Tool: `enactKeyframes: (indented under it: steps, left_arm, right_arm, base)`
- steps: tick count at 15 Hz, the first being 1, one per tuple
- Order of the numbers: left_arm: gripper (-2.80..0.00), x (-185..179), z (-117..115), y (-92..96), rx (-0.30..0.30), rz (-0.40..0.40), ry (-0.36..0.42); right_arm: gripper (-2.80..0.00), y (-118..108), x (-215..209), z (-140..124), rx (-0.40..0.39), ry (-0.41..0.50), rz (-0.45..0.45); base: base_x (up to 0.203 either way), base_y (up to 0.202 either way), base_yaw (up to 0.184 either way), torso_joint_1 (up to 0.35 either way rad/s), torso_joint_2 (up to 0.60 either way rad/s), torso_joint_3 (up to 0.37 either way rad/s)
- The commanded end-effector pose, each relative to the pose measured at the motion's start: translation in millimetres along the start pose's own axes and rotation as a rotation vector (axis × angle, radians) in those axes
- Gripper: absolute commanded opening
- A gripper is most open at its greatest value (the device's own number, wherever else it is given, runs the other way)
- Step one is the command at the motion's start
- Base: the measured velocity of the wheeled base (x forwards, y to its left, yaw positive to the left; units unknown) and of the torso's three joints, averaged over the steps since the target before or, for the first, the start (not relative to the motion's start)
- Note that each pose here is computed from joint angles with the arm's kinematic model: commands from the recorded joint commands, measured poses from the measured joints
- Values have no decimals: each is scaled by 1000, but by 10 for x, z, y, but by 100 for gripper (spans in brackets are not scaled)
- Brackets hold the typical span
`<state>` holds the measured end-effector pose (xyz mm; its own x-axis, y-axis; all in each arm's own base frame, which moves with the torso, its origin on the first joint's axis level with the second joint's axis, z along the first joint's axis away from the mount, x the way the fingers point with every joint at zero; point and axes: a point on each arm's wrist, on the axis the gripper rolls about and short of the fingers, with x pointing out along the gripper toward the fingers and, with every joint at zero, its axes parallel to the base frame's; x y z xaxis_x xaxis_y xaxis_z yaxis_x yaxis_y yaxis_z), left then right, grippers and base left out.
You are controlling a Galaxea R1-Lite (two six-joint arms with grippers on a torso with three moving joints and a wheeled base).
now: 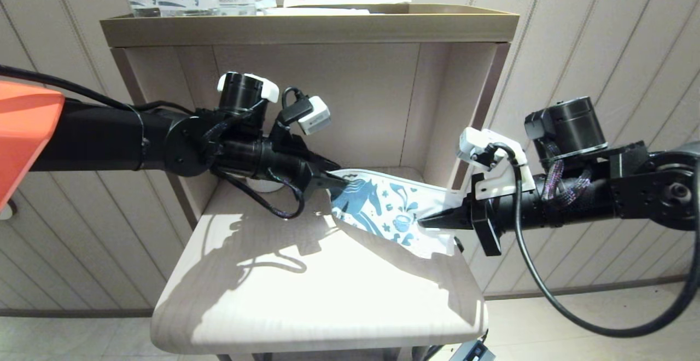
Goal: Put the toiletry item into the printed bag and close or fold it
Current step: Close the strorage bag and place it on the desk
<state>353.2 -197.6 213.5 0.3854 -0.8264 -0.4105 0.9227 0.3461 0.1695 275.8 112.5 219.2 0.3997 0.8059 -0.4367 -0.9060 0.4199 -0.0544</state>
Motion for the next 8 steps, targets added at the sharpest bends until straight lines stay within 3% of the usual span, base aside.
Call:
enactKeyframes:
  steps: [1,5,8]
  left_arm:
    - [0,56,-74,98,0,27,6]
    - [0,-188,-5,211,5,104,-30]
    - [0,-832,320,71,30,165,-131]
  right_arm:
    - [-280,-3,8,-1,-3,0,5]
    - [-280,-25,36,-9,1,2,5]
    - [-280,-74,95,-29,9,9,8]
  base:
    - [0,0,0,0,0,0]
    - [0,0,0,0,0,0]
    - [0,0,0,0,0,0]
